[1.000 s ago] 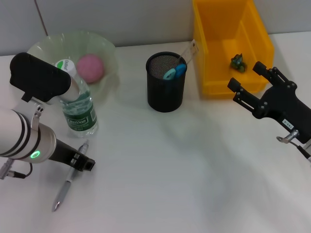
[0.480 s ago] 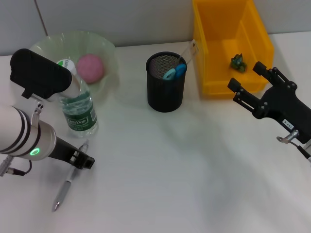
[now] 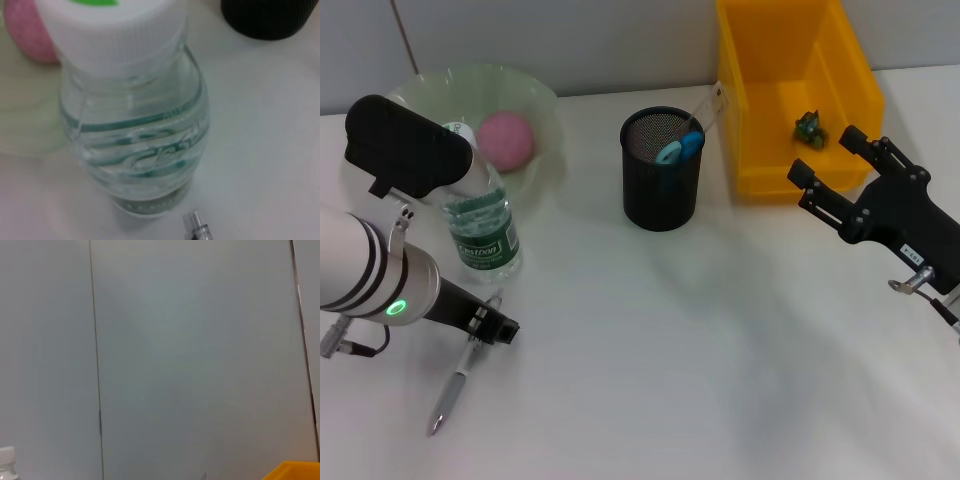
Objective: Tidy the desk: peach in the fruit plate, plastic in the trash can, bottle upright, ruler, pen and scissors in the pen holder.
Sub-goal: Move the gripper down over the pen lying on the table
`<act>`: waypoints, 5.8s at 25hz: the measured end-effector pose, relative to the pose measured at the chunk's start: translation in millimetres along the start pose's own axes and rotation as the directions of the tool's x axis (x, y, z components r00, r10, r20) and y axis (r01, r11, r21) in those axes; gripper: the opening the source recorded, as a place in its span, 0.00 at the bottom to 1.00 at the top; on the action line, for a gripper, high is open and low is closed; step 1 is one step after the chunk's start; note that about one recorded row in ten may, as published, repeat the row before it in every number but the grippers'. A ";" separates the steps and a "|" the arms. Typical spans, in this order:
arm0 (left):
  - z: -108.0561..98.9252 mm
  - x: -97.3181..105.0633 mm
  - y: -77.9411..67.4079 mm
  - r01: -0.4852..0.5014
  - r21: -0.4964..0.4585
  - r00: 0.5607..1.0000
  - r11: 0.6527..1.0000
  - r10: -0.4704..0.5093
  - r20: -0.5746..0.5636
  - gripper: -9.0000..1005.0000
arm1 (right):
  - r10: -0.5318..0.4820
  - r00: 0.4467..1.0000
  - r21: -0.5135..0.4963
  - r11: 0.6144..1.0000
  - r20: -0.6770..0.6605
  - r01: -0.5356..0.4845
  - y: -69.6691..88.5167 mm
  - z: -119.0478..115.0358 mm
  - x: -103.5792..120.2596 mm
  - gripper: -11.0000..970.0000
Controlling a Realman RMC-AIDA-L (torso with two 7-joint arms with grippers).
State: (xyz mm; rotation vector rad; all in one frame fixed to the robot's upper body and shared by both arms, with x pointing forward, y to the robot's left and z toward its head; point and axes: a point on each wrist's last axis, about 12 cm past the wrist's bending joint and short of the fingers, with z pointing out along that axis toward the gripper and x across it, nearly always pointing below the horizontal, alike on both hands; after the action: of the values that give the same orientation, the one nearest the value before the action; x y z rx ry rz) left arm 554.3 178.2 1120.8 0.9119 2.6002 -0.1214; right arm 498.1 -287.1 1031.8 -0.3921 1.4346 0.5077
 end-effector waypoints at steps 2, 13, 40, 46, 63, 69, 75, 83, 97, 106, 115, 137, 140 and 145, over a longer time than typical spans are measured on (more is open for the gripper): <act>0.1 -0.2 -0.3 0.000 0.001 1.000 1.000 0.000 0.000 0.56 | 0.000 1.000 0.000 1.000 0.000 0.000 0.0 0.0 0.0 0.85; 3.3 -1.4 0.1 -0.002 0.001 1.000 1.000 0.003 -0.011 0.56 | 0.000 1.000 0.001 1.000 -0.001 0.000 0.0 -0.6 0.2 0.85; 6.4 -2.5 0.8 -0.004 0.001 1.000 1.000 0.004 -0.022 0.54 | 0.001 1.000 0.003 1.000 -0.003 -0.001 -0.1 -1.2 0.6 0.85; 8.9 -2.1 1.7 -0.002 0.002 0.999 1.000 0.002 -0.035 0.52 | 0.001 1.000 0.003 1.000 -0.003 -0.001 -0.1 -0.9 0.5 0.85; 9.3 -8.7 4.5 -0.007 -0.004 0.999 1.000 0.007 -0.034 0.40 | 0.004 1.000 0.009 1.000 -0.013 -0.004 0.1 -1.3 2.2 0.85; 10.0 -9.0 3.5 -0.013 -0.003 0.999 1.000 0.013 -0.039 0.25 | 0.006 1.000 0.010 1.000 -0.014 -0.006 0.5 -1.5 2.6 0.85; 9.9 -9.6 2.5 -0.017 -0.002 0.999 1.000 0.017 -0.040 0.09 | 0.013 1.000 0.009 1.000 -0.014 -0.013 0.2 -1.2 2.4 0.85; 8.0 -10.2 0.2 -0.027 0.005 0.999 1.000 0.027 -0.046 0.04 | 0.012 1.000 0.009 1.000 -0.013 -0.012 -0.2 -1.1 2.1 0.85; -0.9 -14.6 -5.9 -0.065 0.009 0.997 0.998 0.065 -0.040 0.02 | 0.013 1.000 0.009 1.000 -0.013 -0.012 -0.3 -1.3 2.0 0.85; -5.7 -11.9 -7.0 -0.076 0.000 0.996 0.997 0.076 -0.043 0.03 | 0.022 1.000 0.014 1.000 -0.016 -0.021 -1.5 -3.5 2.2 0.85; -4.4 -10.3 -8.3 -0.111 -0.047 0.992 0.993 0.108 -0.060 0.14 | 0.024 1.000 0.011 1.000 -0.013 -0.024 -1.2 -2.2 1.8 0.85; 7.9 -13.2 -3.5 -0.118 -0.042 0.989 0.992 0.113 -0.097 0.35 | 0.023 1.000 0.008 1.000 -0.012 -0.023 -1.2 -0.4 1.2 0.85; 8.2 -13.7 -3.9 -0.121 -0.040 0.988 0.992 0.117 -0.096 0.35 | 0.023 1.000 0.008 1.000 -0.012 -0.023 -1.3 0.0 1.2 0.85; 8.8 -14.9 -4.7 -0.126 -0.038 0.988 0.991 0.122 -0.098 0.34 | 0.022 1.000 0.008 1.000 -0.012 -0.022 -1.3 0.0 1.2 0.85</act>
State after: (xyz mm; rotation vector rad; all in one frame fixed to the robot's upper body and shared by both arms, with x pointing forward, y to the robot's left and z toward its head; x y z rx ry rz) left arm 564.9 164.0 1118.2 1.0850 2.6131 0.0141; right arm 499.0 -288.1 1030.6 -0.3741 1.4537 0.5186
